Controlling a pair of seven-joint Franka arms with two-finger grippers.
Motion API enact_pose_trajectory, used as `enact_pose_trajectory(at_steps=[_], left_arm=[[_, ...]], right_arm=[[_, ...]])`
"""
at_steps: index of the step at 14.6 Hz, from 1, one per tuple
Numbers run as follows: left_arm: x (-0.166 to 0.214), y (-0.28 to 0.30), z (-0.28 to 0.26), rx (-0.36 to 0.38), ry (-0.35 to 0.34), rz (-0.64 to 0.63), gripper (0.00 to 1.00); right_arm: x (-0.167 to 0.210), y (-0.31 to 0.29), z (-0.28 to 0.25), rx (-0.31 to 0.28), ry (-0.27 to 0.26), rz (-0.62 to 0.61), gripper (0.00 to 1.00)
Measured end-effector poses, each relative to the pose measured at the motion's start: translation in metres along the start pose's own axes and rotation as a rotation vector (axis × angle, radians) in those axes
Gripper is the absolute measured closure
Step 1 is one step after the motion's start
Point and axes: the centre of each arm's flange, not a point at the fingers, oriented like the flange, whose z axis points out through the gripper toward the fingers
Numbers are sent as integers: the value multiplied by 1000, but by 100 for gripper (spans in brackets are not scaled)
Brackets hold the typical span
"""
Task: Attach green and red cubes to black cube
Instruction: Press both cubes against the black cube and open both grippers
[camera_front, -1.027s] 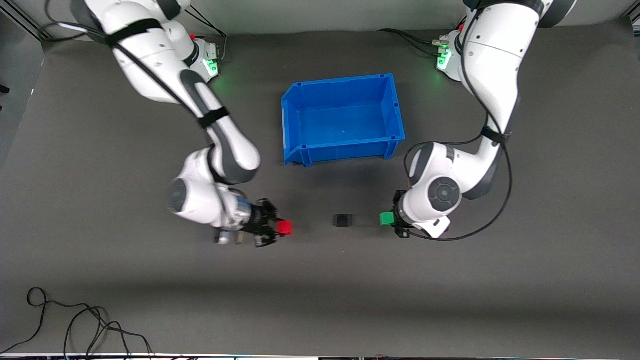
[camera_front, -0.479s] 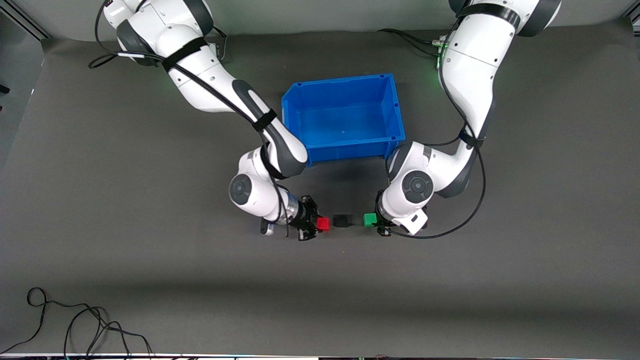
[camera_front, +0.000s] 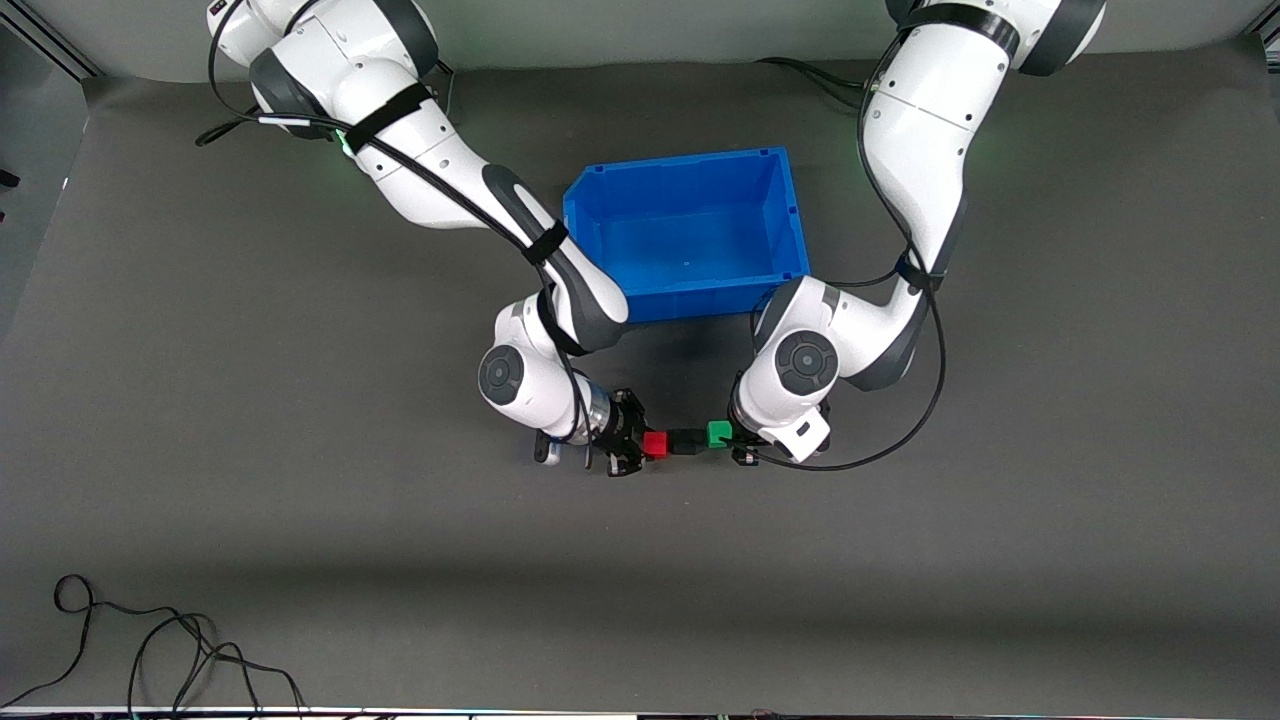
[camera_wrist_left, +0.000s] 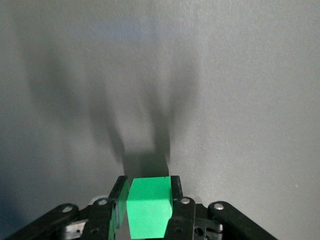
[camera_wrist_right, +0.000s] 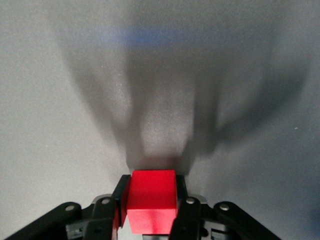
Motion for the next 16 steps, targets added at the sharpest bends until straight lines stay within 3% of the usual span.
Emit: enact_pose_trajectory(at_steps=[11,13,16], left_arm=[[-5,1,8,-25,-11,-9,64],[-4,1,11,-21,-8,-10,50],[-1,3,14,-25,-1,-9,17]], right_arm=[[-12,8,7,12,-1,-26,60],[-11,7,6,21,-2,-26,48],[-11,5,5,27,-1,-26,19]])
